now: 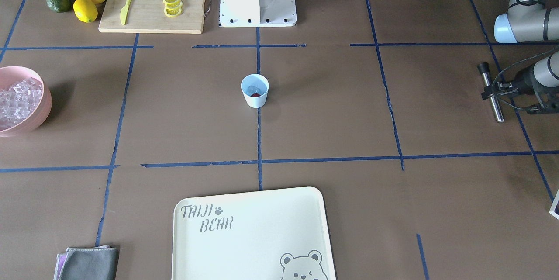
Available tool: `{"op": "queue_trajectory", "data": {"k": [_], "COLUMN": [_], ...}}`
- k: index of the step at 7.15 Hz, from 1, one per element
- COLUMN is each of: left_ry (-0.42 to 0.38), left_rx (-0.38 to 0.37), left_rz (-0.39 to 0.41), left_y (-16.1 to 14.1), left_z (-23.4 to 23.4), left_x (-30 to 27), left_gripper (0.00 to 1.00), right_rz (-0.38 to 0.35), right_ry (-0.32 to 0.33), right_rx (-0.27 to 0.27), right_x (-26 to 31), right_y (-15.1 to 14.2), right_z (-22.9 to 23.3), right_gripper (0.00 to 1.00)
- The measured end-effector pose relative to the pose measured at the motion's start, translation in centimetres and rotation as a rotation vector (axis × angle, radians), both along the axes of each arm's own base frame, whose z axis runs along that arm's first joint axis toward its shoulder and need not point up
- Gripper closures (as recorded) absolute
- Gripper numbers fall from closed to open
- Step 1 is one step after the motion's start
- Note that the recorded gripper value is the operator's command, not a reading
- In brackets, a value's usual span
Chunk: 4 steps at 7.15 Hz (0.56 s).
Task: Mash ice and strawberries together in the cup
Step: 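Grasp the metal muddler with the left gripper and lift it upright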
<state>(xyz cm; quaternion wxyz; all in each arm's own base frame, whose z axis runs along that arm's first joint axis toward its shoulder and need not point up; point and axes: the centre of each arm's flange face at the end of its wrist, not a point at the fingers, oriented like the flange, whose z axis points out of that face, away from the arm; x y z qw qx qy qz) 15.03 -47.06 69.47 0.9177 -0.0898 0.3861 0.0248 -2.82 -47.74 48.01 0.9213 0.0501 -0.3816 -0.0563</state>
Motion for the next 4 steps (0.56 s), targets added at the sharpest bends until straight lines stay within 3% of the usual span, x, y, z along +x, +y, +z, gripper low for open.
{"op": "queue_trajectory", "data": {"k": [4], "left_ry": [-0.004], "left_rx": [0.017], "left_rz": [0.024], "left_y": [-0.62], "left_z": [0.58], "left_x": [0.36], "left_gripper": [0.14], "right_rz": [-0.001], "right_ry": [-0.006], "right_rx": [0.005], "right_x": [-0.03], "right_y": [0.0], "right_z": [-0.3], "right_gripper": [0.01]}}
